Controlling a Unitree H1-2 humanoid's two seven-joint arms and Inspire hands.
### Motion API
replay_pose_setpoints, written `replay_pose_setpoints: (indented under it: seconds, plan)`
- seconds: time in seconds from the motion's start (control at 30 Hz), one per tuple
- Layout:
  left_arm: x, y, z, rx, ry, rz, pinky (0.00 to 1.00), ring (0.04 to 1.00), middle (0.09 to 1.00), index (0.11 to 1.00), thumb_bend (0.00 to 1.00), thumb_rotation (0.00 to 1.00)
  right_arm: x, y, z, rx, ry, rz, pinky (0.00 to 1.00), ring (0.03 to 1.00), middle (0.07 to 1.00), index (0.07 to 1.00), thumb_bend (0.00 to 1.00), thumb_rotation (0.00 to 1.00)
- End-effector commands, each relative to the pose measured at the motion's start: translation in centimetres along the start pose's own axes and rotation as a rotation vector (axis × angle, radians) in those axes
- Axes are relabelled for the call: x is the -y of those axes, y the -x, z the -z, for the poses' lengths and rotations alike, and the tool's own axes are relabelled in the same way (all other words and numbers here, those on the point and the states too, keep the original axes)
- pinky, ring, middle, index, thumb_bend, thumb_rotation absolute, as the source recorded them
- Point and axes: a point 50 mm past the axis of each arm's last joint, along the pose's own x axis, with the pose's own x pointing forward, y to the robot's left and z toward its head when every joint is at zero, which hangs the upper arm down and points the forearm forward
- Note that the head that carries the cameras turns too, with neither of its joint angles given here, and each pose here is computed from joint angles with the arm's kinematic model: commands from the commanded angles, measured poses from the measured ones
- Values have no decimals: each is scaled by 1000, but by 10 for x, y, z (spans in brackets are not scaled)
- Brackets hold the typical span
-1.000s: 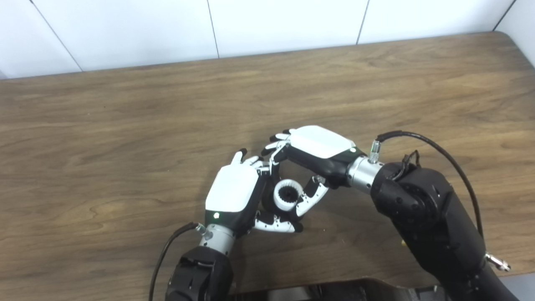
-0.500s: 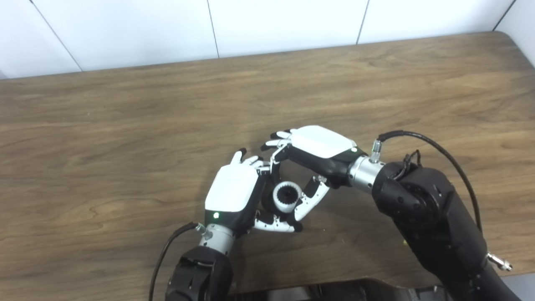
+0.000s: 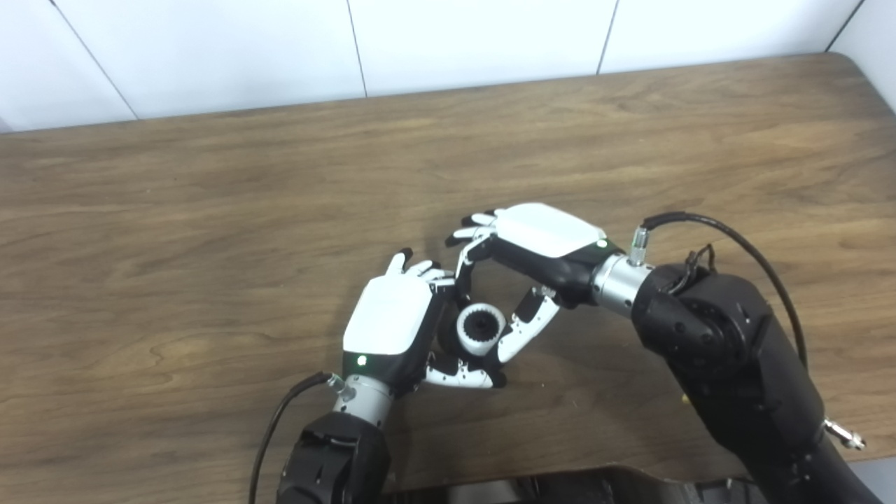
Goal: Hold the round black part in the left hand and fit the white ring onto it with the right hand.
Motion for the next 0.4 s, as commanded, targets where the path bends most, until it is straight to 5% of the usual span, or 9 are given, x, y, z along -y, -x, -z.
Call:
replay_pose_setpoints:
  seconds: [0.0,0.37]
  plan:
    - [-8,-4,-4,25,-5,-41,1000,881,777,485,520,57,21,4,-4,28,39,83,1000,970,893,648,980,372]
    - [-8,-3,-1,25,-3,-39,1000,883,781,485,520,57,40,8,6,-8,26,133,1000,974,887,611,963,357]
